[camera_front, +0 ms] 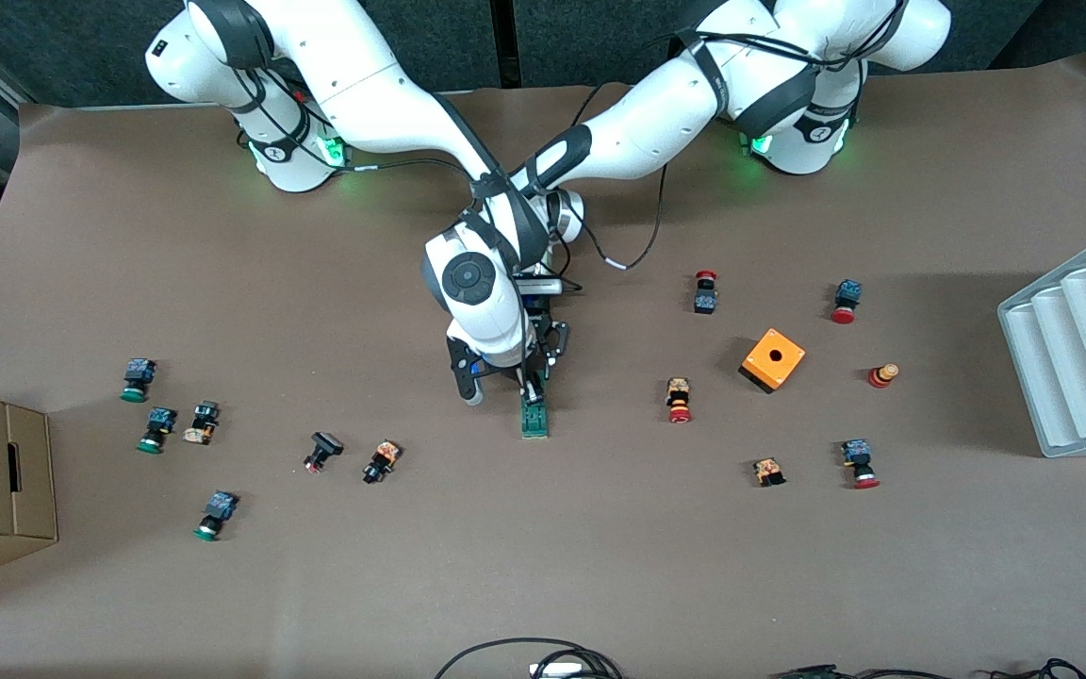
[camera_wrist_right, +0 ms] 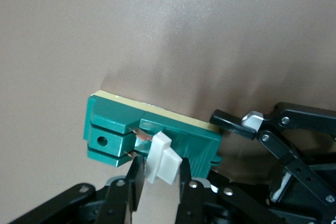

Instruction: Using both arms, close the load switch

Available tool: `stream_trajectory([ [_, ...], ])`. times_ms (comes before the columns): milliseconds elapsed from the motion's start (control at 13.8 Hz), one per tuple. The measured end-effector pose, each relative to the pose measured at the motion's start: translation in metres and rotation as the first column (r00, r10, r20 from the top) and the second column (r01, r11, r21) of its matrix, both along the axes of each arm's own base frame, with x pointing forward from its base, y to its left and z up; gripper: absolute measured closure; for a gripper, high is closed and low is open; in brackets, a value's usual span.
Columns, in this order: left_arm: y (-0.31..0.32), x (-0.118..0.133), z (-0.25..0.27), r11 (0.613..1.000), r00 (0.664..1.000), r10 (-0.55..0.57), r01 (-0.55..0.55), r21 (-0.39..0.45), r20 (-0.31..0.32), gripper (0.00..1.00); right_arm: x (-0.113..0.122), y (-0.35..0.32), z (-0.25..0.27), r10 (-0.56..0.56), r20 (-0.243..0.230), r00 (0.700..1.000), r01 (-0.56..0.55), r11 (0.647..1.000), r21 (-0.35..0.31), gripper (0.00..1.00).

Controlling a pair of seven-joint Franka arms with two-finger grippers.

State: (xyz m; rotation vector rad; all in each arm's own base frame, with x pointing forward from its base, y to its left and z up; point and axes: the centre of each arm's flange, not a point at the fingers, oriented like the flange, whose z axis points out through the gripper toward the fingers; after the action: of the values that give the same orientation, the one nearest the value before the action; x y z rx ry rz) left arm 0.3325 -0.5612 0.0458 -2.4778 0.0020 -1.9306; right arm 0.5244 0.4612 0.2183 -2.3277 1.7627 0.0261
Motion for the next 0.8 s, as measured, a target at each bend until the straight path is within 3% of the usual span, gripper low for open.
stream_trajectory([
  [435, 0.000, 0.000, 0.000, 1.000, 1.000, 0.000, 0.000, 0.000, 0.000, 0.39, 0.009, -0.005, 0.010, -0.017, -0.023, 1.000, 0.017, 1.000, 0.011, 0.69],
  [798, 0.000, 0.000, 0.000, 1.000, 1.000, 0.000, 0.000, 0.000, 0.000, 0.40, 0.026, -0.016, 0.019, -0.033, -0.005, 0.999, 0.034, 0.999, 0.021, 0.72],
])
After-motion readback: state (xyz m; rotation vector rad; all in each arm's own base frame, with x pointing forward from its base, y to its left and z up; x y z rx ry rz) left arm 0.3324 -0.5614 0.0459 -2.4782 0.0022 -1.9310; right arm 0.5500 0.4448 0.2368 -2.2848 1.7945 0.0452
